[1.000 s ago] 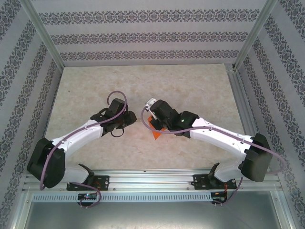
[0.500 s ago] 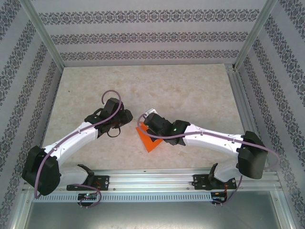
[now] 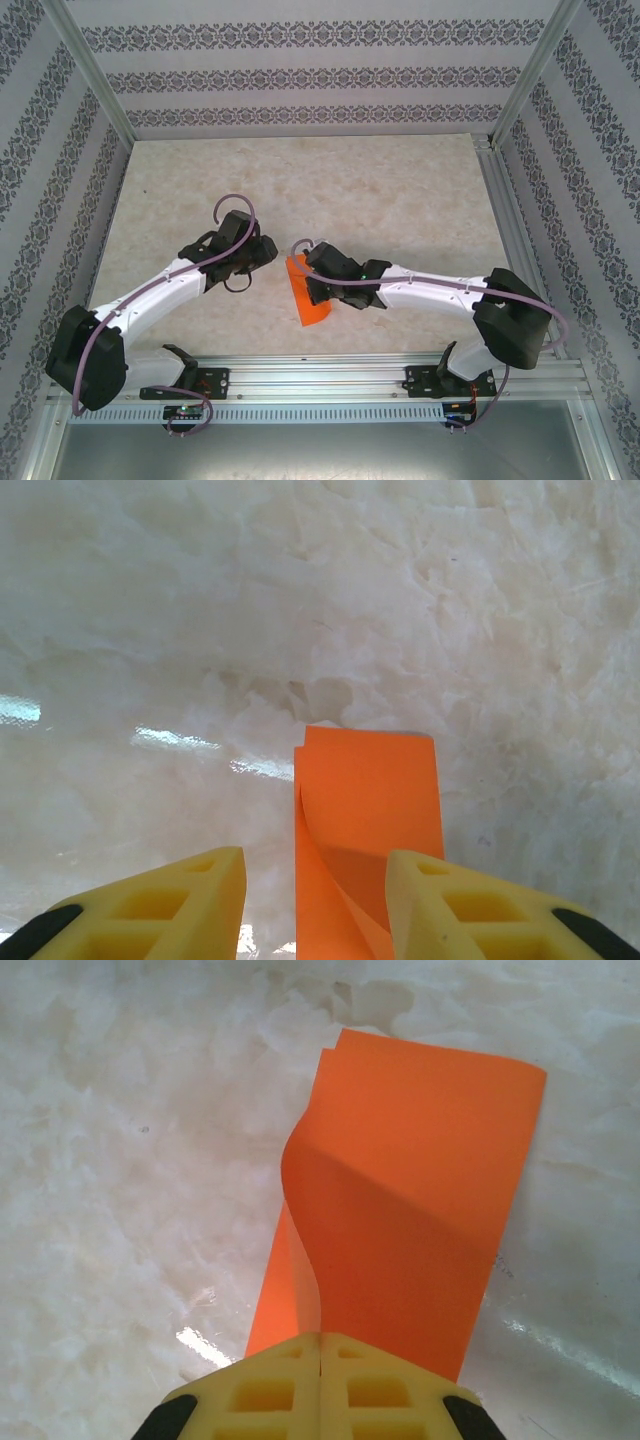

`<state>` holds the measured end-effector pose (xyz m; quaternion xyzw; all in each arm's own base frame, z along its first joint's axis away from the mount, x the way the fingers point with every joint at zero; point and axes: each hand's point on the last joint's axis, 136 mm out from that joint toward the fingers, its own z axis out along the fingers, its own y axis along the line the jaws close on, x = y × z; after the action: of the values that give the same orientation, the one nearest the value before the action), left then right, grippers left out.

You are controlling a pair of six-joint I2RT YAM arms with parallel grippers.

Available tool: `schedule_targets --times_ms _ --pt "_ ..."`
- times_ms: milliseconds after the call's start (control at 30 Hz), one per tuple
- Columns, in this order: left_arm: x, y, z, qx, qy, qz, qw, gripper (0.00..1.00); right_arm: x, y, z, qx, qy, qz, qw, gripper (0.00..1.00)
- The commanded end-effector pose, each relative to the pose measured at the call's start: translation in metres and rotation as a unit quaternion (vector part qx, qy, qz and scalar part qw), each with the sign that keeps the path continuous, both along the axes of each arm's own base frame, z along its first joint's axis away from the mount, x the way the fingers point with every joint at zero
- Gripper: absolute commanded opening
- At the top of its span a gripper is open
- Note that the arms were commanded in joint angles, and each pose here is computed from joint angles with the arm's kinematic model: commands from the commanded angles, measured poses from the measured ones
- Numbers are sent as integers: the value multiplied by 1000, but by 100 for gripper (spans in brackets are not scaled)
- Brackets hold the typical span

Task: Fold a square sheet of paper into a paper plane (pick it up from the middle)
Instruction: Fold the triangle a second time at the center of the table.

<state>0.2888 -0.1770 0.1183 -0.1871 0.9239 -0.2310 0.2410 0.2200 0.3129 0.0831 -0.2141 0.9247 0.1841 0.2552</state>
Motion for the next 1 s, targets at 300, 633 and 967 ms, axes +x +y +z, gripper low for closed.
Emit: schedule_targets --times_ms 300,633,967 --pt "-3 -25 -9 -60 7 -40 997 42 11 -5 -20 114 64 -4 991 0" --pt "-11 -50 -27 -72 35 -72 994 38 21 -6 -32 172 105 15 979 0" --pt "-6 -75 -55 -91 67 -61 992 37 19 -3 -40 191 130 32 972 1"
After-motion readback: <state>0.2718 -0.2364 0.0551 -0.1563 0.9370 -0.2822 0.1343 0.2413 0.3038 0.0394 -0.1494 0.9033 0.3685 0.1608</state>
